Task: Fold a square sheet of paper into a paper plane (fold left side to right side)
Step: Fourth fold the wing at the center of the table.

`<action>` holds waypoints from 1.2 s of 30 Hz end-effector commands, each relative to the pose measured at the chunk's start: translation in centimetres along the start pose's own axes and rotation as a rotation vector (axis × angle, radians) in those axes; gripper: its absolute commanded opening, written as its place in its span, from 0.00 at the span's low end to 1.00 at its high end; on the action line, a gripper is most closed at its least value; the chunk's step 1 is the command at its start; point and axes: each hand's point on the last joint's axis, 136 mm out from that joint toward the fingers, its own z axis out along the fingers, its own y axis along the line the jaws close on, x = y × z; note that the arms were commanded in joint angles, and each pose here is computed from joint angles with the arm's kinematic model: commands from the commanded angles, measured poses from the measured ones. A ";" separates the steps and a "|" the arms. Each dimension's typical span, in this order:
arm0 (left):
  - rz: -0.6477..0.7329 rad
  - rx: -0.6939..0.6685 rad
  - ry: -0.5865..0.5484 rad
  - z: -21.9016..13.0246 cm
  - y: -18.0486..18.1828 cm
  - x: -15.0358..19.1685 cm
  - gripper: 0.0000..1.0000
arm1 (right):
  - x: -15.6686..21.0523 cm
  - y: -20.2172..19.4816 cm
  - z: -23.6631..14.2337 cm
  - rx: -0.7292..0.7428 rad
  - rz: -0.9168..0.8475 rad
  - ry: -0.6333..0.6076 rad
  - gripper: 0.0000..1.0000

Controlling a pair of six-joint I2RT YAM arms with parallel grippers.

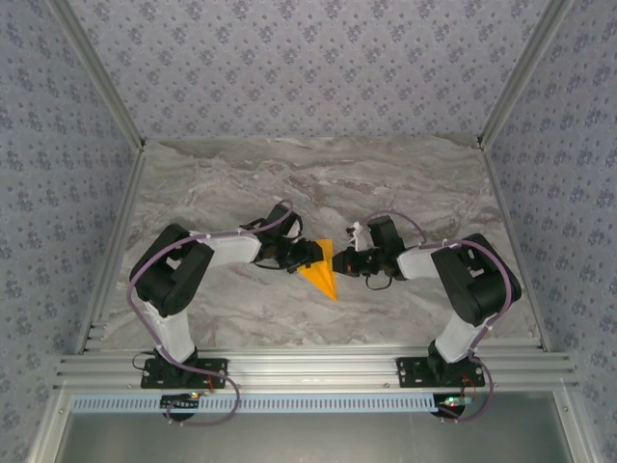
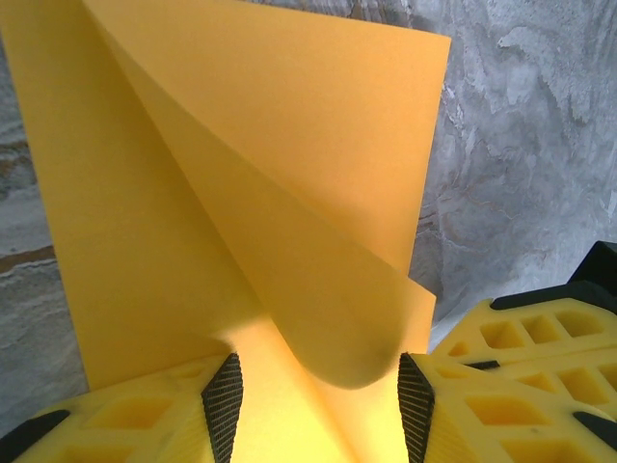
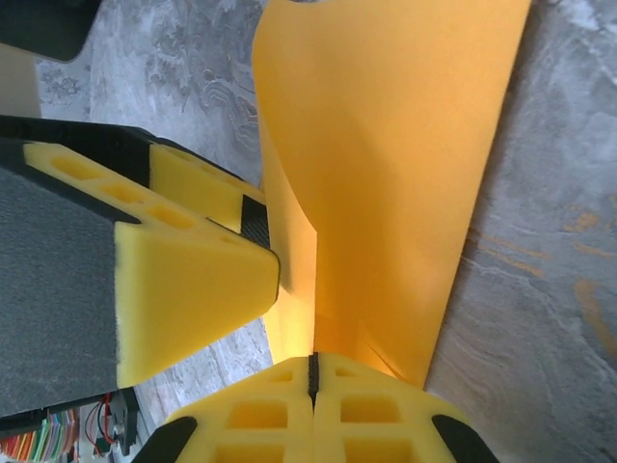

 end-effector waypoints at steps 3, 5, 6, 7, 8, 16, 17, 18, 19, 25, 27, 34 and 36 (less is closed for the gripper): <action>0.014 -0.016 0.012 0.1 0.2 0.5 0.50 | 0.2 -1.0 0.0 0.066 -0.005 0.019 0.03; 0.013 -0.016 0.012 0.1 0.2 0.5 0.50 | 0.3 -1.2 0.0 0.077 -0.006 0.018 0.02; 0.013 -0.015 0.011 0.1 0.2 0.5 0.50 | 0.3 -1.3 0.0 0.082 -0.004 0.016 0.02; 0.013 -0.015 0.011 0.1 0.2 0.5 0.50 | 0.3 -1.3 0.0 0.083 -0.003 0.014 0.02; 0.012 -0.017 0.013 0.1 0.3 0.6 0.50 | 0.3 -1.4 -0.1 0.086 -0.004 0.015 0.02; 0.011 -0.018 0.013 0.1 0.3 0.5 0.50 | 0.4 -1.8 -0.1 0.113 -0.002 0.014 0.02; 0.012 -0.018 0.014 0.1 0.3 0.6 0.50 | 0.4 -1.9 -0.1 0.115 -0.002 0.013 0.02; 0.012 -0.017 0.013 0.1 0.3 0.6 0.50 | 0.4 -1.9 -0.1 0.117 -0.002 0.013 0.02; 0.014 -0.017 0.014 0.1 0.3 0.6 0.50 | 0.3 -1.9 -0.1 0.116 -0.003 0.012 0.02; 0.012 -0.018 0.014 0.1 0.3 0.6 0.50 | 0.6 -2.3 -0.1 0.136 0.000 0.027 0.02; 0.012 -0.018 0.014 0.1 0.3 0.6 0.50 | 0.8 -2.5 0.0 0.146 0.000 0.034 0.02; 0.012 -0.018 0.016 0.2 0.3 0.6 0.50 | 0.5 -1.4 -0.2 0.097 -0.027 0.013 0.04; 0.013 -0.017 0.016 0.1 0.3 0.6 0.50 | 0.1 -0.4 -0.7 0.073 -0.053 -0.014 0.06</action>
